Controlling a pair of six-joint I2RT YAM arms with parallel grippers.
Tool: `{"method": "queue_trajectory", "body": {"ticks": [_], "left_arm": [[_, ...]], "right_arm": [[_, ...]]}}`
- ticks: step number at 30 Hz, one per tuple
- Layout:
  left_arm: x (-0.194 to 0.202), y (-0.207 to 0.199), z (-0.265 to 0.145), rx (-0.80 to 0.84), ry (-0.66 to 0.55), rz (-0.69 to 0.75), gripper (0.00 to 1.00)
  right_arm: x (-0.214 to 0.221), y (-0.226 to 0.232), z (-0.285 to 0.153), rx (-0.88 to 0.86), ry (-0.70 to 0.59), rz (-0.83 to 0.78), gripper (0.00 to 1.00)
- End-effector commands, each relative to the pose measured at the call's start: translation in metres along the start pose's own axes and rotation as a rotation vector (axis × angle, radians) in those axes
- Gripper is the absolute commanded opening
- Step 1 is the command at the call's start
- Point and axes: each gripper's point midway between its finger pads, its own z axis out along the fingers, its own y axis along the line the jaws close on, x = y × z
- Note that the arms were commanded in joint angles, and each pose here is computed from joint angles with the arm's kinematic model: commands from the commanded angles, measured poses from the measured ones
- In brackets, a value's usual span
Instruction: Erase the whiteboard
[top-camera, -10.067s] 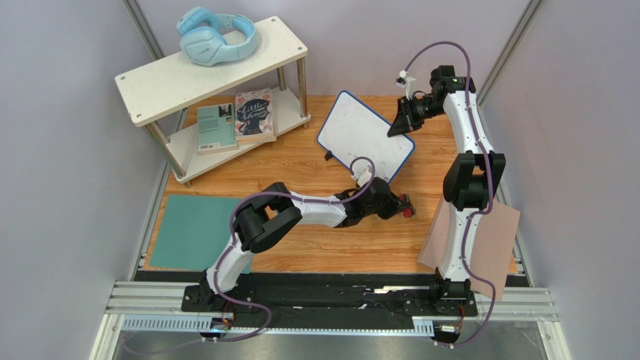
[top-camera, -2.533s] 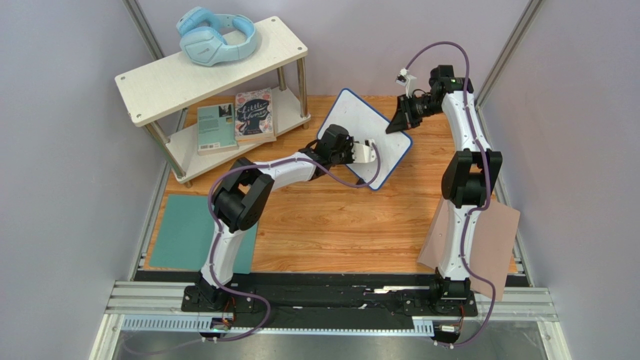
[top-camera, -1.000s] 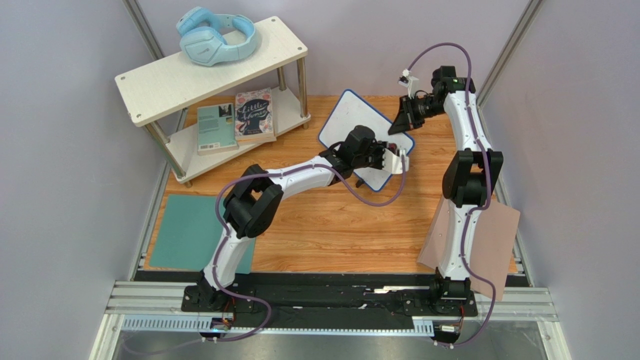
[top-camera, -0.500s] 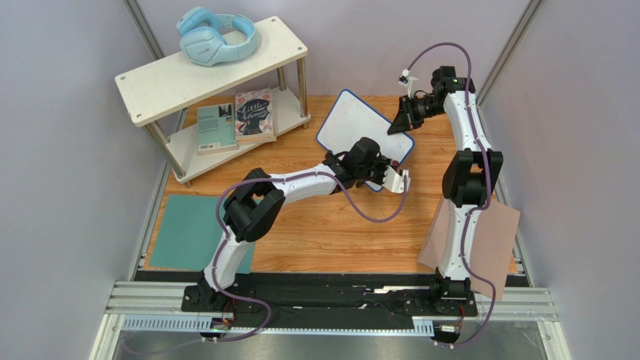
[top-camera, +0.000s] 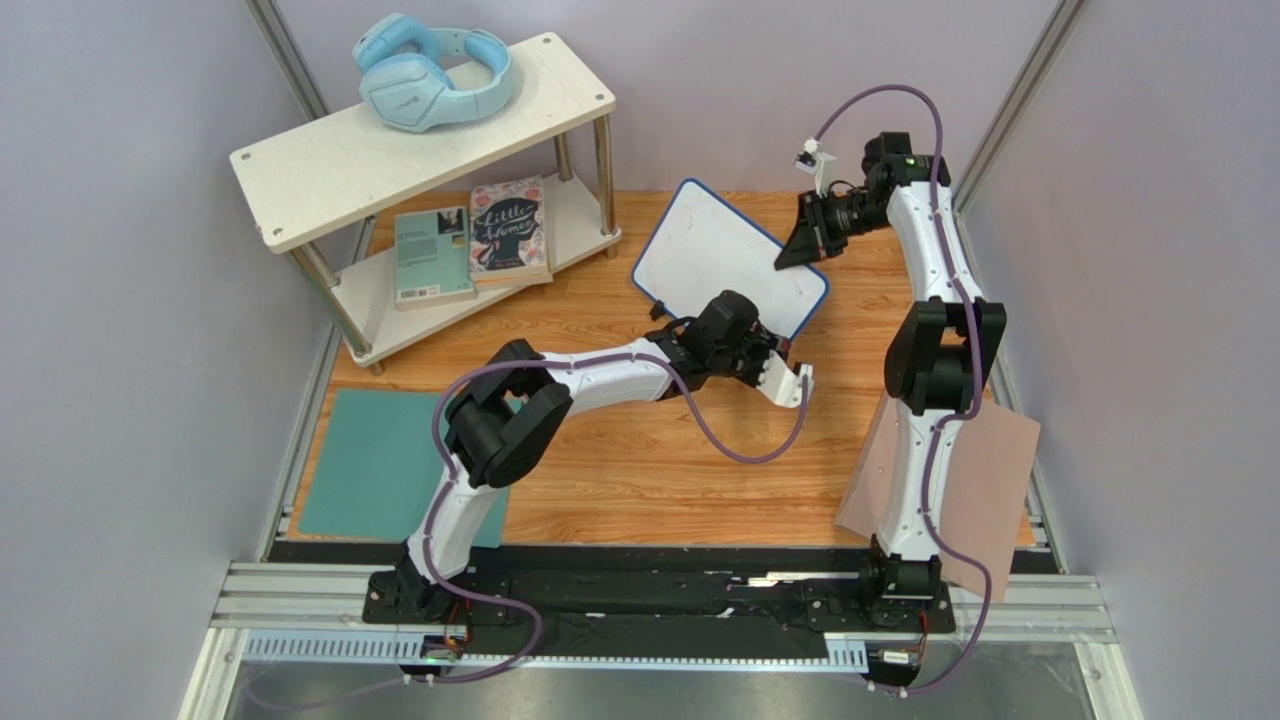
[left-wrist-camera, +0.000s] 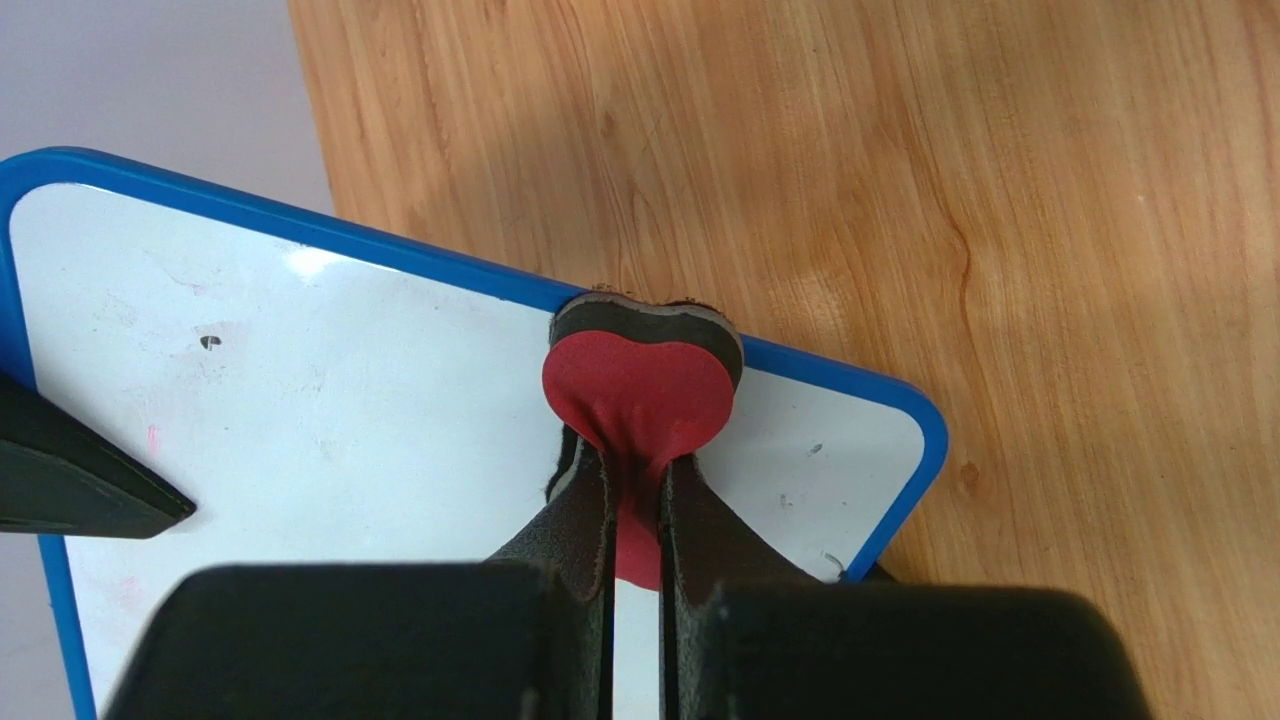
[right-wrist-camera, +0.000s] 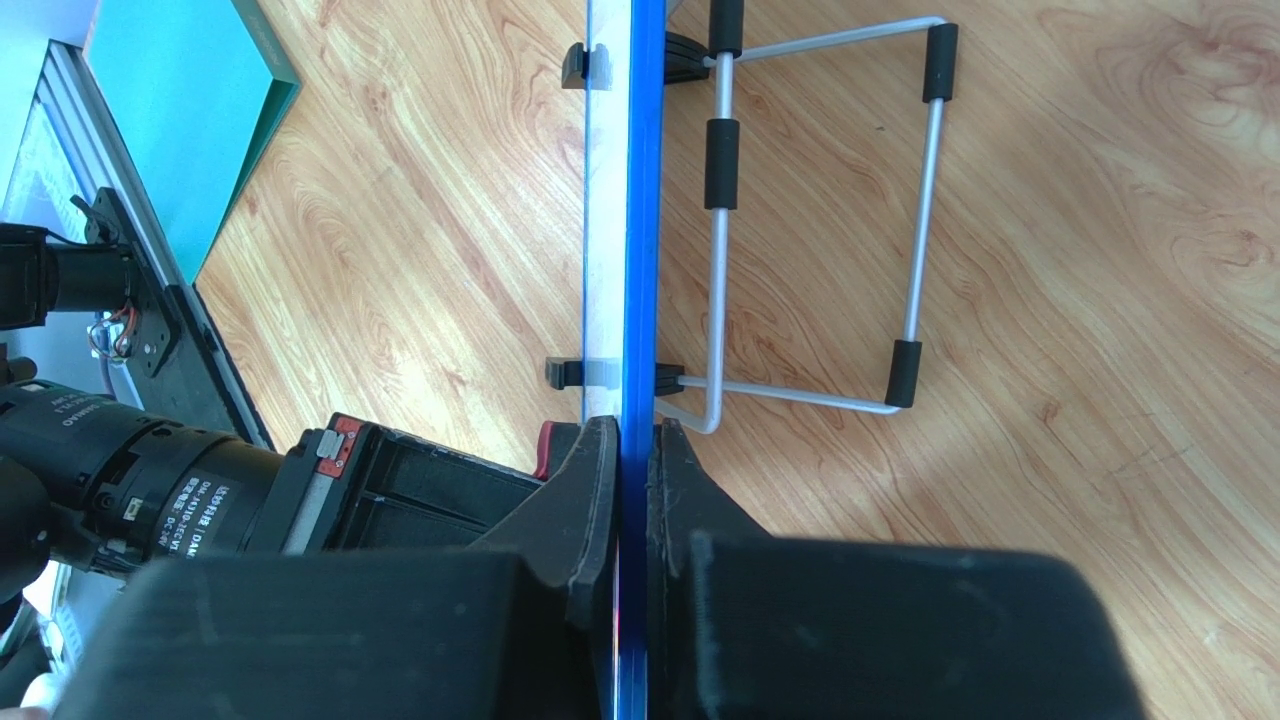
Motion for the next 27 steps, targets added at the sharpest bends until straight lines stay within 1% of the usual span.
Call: {"method": "queue_trajectory", "body": {"ticks": [1, 4, 9, 13, 19, 23, 27], "left_arm": [[0.037, -0.070, 0.006, 0.184, 0.104, -0.024, 0.00], [0.039, -0.074, 0.004, 0.212, 0.104, -0.032, 0.00], [0.052, -0.087, -0.004, 0.263, 0.138, -0.056, 0.00], [0.062, -0.089, -0.007, 0.264, 0.166, -0.073, 0.00], [0.080, -0.086, -0.008, 0.252, 0.212, -0.101, 0.00], [0.090, -0.075, -0.011, 0.235, 0.232, -0.138, 0.00], [0.107, -0.070, -0.019, 0.217, 0.270, -0.129, 0.00]], "right_arm": [[0.046, 0.009, 0.024, -0.024, 0.198, 0.025, 0.00], [0.046, 0.009, 0.025, -0.024, 0.201, 0.024, 0.00], [0.046, 0.008, 0.024, -0.024, 0.198, 0.024, 0.00], [0.047, 0.007, 0.025, -0.028, 0.199, 0.031, 0.00], [0.047, 0.008, 0.025, -0.028, 0.200, 0.031, 0.00], [0.048, 0.008, 0.025, -0.029, 0.201, 0.030, 0.00], [0.048, 0.008, 0.024, -0.027, 0.203, 0.027, 0.00]]}}
